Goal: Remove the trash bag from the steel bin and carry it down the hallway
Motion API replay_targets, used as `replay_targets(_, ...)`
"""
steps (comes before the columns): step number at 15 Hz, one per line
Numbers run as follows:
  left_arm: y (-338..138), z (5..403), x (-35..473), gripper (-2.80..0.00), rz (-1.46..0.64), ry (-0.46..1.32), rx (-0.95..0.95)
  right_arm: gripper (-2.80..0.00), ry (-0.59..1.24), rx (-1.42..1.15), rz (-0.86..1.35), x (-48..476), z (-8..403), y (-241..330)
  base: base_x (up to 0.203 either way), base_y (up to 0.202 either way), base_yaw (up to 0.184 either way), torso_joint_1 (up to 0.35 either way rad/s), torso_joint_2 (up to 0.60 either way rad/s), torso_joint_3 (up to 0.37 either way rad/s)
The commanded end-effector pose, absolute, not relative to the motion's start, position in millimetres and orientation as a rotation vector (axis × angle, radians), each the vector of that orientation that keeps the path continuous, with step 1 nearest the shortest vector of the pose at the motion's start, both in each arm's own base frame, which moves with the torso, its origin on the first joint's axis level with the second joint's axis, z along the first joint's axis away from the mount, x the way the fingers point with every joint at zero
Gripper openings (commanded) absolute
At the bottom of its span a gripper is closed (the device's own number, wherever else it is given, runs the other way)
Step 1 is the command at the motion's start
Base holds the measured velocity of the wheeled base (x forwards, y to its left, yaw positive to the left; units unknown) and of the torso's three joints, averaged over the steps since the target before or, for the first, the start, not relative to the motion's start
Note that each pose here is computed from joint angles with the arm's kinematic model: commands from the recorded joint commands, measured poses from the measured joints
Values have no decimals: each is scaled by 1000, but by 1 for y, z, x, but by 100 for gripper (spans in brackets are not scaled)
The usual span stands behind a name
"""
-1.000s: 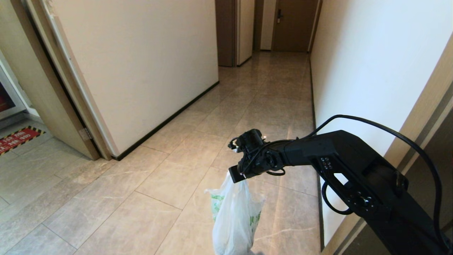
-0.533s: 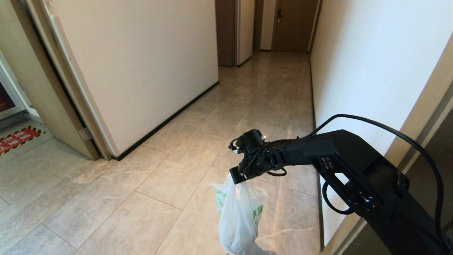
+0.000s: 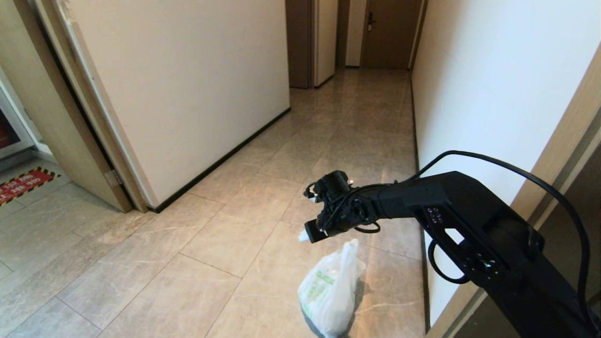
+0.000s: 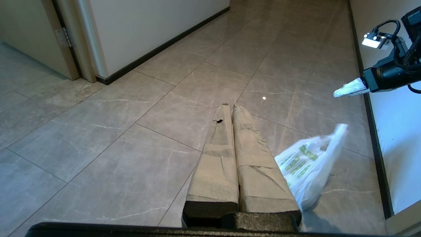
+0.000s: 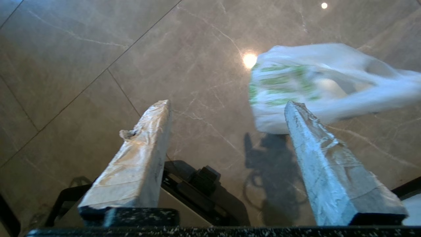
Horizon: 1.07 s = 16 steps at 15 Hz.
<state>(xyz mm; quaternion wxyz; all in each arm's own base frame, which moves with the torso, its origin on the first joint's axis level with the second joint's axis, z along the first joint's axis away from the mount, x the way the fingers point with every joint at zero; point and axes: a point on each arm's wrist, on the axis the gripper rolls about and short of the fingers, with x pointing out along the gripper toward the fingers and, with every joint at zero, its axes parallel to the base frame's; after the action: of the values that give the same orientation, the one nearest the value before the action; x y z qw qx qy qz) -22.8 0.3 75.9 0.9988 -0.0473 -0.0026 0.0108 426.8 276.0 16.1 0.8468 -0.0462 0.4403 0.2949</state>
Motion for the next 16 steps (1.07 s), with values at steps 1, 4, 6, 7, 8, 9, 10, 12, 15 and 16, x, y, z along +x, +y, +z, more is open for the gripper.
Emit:
replay_targets(1, 0, 76, -23, -280, 23, -6, -95, 0, 906, -84, 632, 422, 33, 280, 0, 0, 0, 0, 0, 0)
replay_targets(4, 0, 76, -23, -280, 24, -5, -95, 0, 838, -61, 676, 405, 77, 295, 0, 0, 0, 0, 0, 0)
replay_targets(6, 0, 76, -23, -280, 23, -6, -95, -280, 843, -70, 703, 390, 92, 304, 0, 0, 0, 0, 0, 0)
replay_targets(7, 0, 76, -23, -280, 23, -5, -95, -280, 847, -73, 713, 385, 95, 308, 0, 0, 0, 0, 0, 0)
replay_targets(8, 0, 76, -23, -280, 23, -5, -95, -280, 842, -74, 724, 379, 104, 310, 0, 0, 0, 0, 0, 0)
replay_targets(9, 0, 76, -23, -280, 23, -6, -95, -280, 851, -87, 740, 369, 109, 316, 0, 0, 0, 0, 0, 0)
replay_targets(10, 0, 76, -23, -280, 23, -6, -95, -280, 840, -102, 730, 363, 113, 321, 0, 0, 0, 0, 0, 0)
replay_targets(12, 0, 76, -23, -280, 23, -6, -95, -280, 812, -121, 708, 352, 124, 326, 0, 0, 0, 0, 0, 0)
replay_targets(15, 0, 76, -23, -280, 23, -6, -95, -280, 815, -110, 711, 335, 138, 324, 0, 0, 0, 0, 0, 0)
replay_targets(16, 0, 76, -23, -280, 23, -4, -95, -280, 803, -106, 714, 331, 147, 322, 0, 0, 0, 0, 0, 0)
